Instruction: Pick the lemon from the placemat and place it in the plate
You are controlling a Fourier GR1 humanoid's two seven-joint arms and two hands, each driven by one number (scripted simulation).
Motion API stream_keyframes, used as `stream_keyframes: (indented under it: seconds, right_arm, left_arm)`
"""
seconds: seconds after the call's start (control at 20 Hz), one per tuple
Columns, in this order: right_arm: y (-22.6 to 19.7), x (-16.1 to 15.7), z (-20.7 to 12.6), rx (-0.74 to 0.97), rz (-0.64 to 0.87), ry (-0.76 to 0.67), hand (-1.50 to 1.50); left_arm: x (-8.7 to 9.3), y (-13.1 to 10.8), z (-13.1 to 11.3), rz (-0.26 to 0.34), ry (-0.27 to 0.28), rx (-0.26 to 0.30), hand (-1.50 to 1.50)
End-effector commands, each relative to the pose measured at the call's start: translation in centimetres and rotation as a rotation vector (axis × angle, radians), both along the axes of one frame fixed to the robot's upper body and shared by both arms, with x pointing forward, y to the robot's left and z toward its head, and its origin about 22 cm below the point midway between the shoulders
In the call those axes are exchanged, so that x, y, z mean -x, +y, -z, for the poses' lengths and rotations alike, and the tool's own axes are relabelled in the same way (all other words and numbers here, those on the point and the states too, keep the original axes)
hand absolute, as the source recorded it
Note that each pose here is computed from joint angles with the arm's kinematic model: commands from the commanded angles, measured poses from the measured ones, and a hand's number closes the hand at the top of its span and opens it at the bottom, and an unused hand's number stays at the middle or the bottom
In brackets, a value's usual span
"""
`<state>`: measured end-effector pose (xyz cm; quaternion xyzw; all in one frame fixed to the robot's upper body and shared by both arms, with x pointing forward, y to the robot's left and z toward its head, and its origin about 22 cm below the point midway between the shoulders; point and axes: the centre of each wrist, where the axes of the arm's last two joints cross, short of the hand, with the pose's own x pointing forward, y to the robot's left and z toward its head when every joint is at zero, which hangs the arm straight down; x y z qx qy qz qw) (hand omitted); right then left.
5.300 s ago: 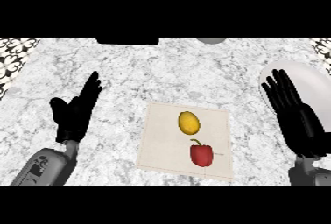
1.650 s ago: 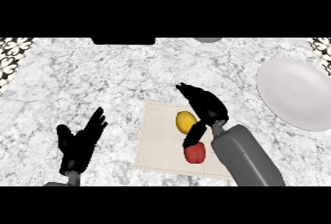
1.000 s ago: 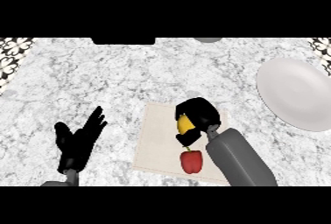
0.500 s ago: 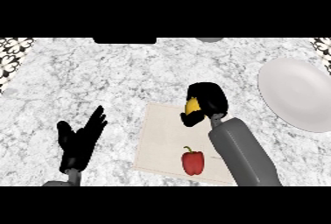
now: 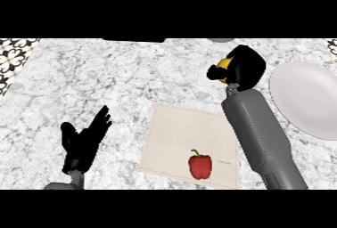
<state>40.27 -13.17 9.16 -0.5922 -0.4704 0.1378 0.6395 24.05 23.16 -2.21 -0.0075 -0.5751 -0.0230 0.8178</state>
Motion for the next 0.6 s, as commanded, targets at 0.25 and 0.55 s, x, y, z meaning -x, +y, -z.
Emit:
stream_keyframes:
  seconds: [0.25,0.55]
  right_arm:
    - [-0.8,-2.5,-3.3,-0.058,0.398,-0.363,1.5]
    - [-4.4,-2.2,-2.1,-0.09,0.5,-0.511,1.5]
  left_arm:
    - [-0.4,-1.0,0.2,0.027,0.019,0.01,0.0]
    - [0.2,0.7,-0.2,-0.006,0.016,0.004,0.0]
